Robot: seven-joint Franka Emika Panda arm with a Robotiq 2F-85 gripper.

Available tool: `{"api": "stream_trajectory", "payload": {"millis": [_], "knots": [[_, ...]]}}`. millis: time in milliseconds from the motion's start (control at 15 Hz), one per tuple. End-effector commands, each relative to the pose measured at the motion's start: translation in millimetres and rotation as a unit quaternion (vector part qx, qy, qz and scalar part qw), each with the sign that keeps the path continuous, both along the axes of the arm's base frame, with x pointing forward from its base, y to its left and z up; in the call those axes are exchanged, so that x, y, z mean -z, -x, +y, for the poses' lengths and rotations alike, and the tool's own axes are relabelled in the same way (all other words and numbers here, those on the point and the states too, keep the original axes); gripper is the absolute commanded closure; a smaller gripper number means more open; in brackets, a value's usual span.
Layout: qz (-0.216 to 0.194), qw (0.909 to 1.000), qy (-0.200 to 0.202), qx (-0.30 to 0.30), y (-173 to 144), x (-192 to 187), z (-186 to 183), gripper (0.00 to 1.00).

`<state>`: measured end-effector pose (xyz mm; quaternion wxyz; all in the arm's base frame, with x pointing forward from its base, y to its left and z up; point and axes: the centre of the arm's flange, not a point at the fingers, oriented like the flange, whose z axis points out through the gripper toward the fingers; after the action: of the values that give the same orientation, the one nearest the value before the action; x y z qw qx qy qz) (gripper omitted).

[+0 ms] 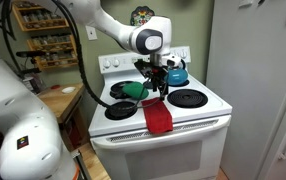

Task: Fold the towel over the oven door handle

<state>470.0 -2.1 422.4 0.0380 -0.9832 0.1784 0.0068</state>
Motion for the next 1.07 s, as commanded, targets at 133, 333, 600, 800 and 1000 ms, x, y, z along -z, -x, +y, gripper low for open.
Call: {"api": "stream_trajectory", "payload": {"millis": [133, 333, 600, 800, 1000], "knots": [[-0.002, 1.0, 0.0, 0.001, 0.5, -2.1, -1.4, 0.0], [-0.007, 1.0, -0.006, 0.002, -7.0, -3.5, 7.2, 0.0], [0.009, 0.9998, -0.013, 0.007, -32.1, 0.1, 51.2, 0.0], [0.037, 0.9989, 0.002, 0.028, -44.3, 20.3, 79.1, 0.0], [0.051, 0.9968, 0.038, 0.048, -53.5, 46.2, 94.7, 0.0]]}}
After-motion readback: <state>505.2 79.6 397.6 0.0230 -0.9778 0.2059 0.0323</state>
